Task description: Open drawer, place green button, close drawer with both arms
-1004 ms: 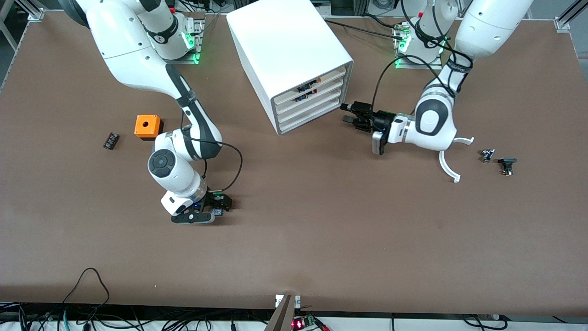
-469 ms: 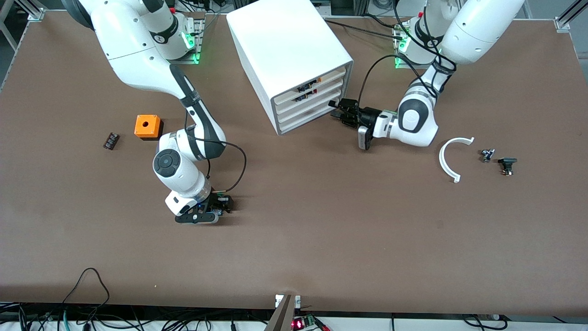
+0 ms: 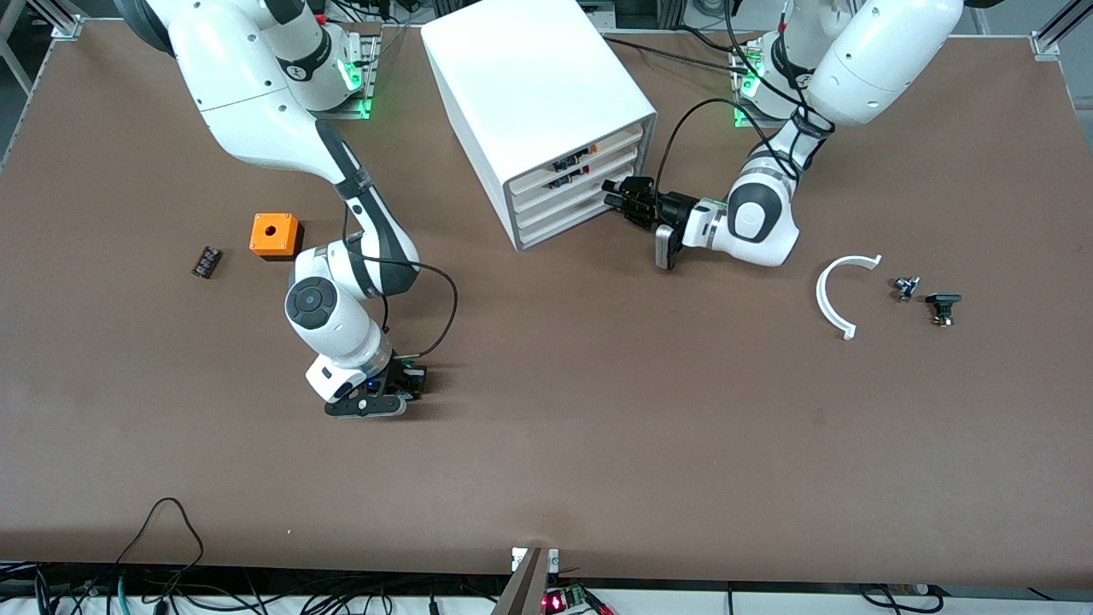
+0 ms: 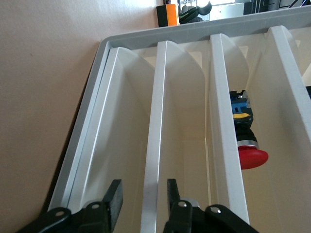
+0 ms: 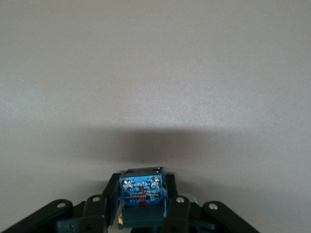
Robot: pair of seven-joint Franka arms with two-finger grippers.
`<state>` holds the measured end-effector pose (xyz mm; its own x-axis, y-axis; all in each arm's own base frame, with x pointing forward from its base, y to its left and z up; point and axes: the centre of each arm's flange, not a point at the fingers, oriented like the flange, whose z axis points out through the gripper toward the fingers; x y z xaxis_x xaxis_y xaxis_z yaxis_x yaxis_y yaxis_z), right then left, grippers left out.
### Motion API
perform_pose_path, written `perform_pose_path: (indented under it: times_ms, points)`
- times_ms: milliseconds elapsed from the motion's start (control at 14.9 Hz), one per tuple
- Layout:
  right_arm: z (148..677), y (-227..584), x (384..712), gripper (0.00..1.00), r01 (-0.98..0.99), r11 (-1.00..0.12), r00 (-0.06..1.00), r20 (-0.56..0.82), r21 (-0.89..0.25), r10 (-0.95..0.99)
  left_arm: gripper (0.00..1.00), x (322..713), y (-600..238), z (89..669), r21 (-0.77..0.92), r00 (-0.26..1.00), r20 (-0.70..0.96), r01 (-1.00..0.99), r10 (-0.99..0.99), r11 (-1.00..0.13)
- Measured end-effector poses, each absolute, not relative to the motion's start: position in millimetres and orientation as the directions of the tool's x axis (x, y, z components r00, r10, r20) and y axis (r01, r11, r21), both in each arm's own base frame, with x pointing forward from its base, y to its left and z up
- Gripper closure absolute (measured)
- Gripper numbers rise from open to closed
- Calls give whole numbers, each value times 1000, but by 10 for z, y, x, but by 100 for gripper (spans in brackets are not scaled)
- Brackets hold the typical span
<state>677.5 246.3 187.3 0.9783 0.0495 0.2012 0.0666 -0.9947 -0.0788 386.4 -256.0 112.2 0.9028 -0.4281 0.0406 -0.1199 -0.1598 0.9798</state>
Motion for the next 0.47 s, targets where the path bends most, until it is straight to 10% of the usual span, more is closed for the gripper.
perform_pose_path:
  times_ms: [469]
  points:
    - [2089,2471,6915,59,68,-995,979,197,-69,53,70,3770,-2678,1047,985,909,28,-96,-416,-144]
